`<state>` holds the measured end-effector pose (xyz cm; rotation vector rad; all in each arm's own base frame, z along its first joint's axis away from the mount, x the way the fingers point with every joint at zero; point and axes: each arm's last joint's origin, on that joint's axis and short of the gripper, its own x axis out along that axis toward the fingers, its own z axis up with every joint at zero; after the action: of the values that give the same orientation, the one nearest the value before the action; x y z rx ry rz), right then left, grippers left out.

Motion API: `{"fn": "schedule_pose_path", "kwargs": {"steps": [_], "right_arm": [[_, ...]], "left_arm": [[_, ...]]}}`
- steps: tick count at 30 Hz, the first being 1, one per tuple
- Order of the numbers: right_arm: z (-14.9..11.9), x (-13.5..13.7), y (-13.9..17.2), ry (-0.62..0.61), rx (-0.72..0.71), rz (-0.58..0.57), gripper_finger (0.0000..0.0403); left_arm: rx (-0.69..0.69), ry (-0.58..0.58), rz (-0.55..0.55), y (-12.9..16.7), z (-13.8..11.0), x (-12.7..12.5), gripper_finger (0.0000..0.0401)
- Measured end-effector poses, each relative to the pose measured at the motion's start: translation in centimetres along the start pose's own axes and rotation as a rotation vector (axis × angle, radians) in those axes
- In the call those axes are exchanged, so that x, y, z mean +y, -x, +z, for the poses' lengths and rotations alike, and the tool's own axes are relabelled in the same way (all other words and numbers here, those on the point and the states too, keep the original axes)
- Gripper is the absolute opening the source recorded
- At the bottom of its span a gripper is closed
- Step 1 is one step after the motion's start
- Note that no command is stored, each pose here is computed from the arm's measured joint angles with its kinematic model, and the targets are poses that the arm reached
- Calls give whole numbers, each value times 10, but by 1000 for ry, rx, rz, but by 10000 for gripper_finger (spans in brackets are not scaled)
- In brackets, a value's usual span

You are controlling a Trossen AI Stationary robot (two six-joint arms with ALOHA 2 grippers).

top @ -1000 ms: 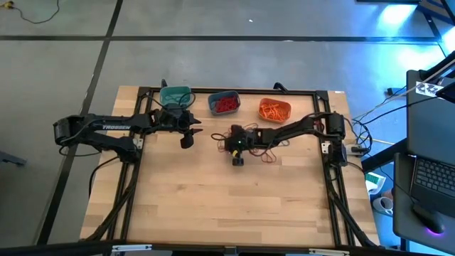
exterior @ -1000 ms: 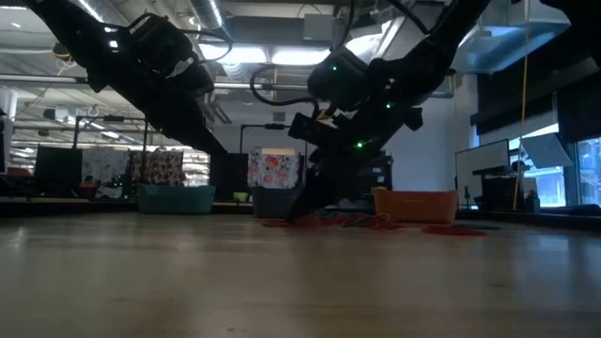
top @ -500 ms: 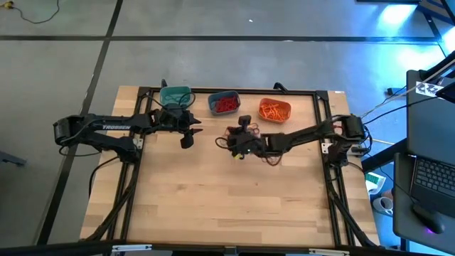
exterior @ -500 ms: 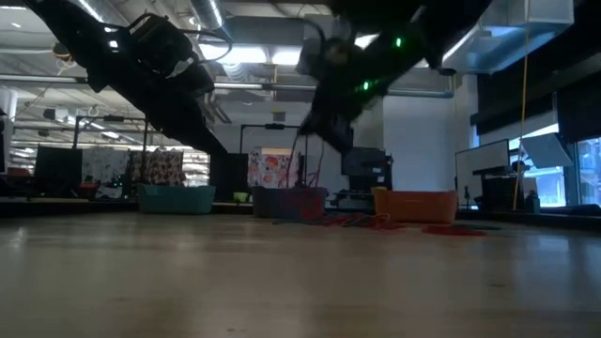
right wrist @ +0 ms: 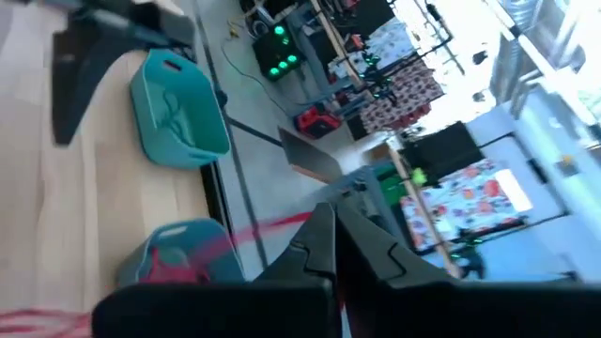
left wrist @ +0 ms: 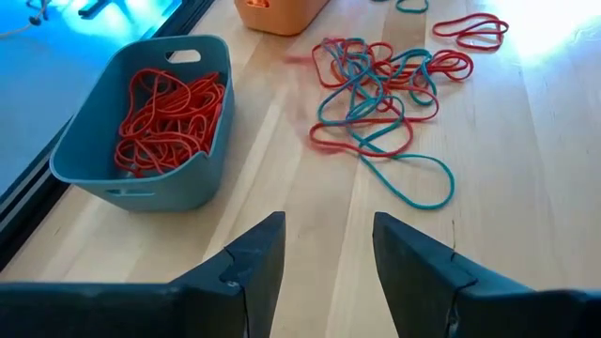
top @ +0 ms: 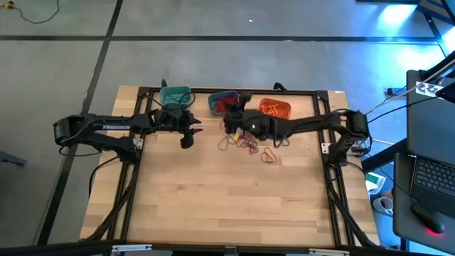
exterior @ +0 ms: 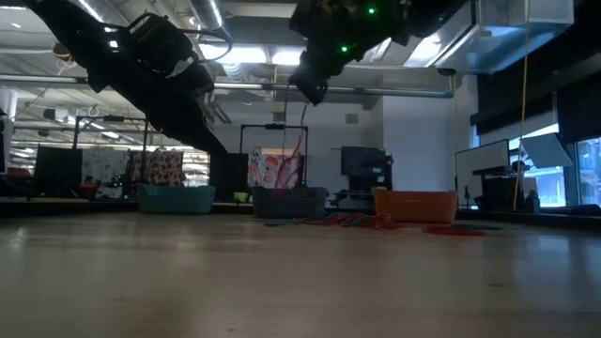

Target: Sort rubber bands into baskets

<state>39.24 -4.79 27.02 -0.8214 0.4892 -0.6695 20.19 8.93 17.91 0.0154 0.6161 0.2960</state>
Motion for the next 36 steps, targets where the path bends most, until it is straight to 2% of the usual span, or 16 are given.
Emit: {"fn": "schedule_pose_path", "kwargs": {"steps": [5,13,20,23,26,29,33,36], "right_arm": [[-7,-27,-21,-120,-35,32,5],[-42,-61,-52,-277,-18,48,5],[-78,-75,-69,-559,61,174,5],[-88,-75,-73,-614,95,207,14],[-94,-68,-78,-651,120,247,43],[-98,-57,-82,-673,136,321,91],[-101,-43,-80,-640,217,379,156],[-99,-43,-66,-600,305,416,191]], "left_arm": [[0,-2,0,0,0,0,160],[0,-2,0,0,0,0,160],[0,-13,0,0,0,0,160],[0,-13,0,0,0,0,160],[0,-13,0,0,0,0,160],[0,-13,0,0,0,0,160],[3,-12,0,0,0,0,160],[8,-11,-1,0,-1,0,160]]}}
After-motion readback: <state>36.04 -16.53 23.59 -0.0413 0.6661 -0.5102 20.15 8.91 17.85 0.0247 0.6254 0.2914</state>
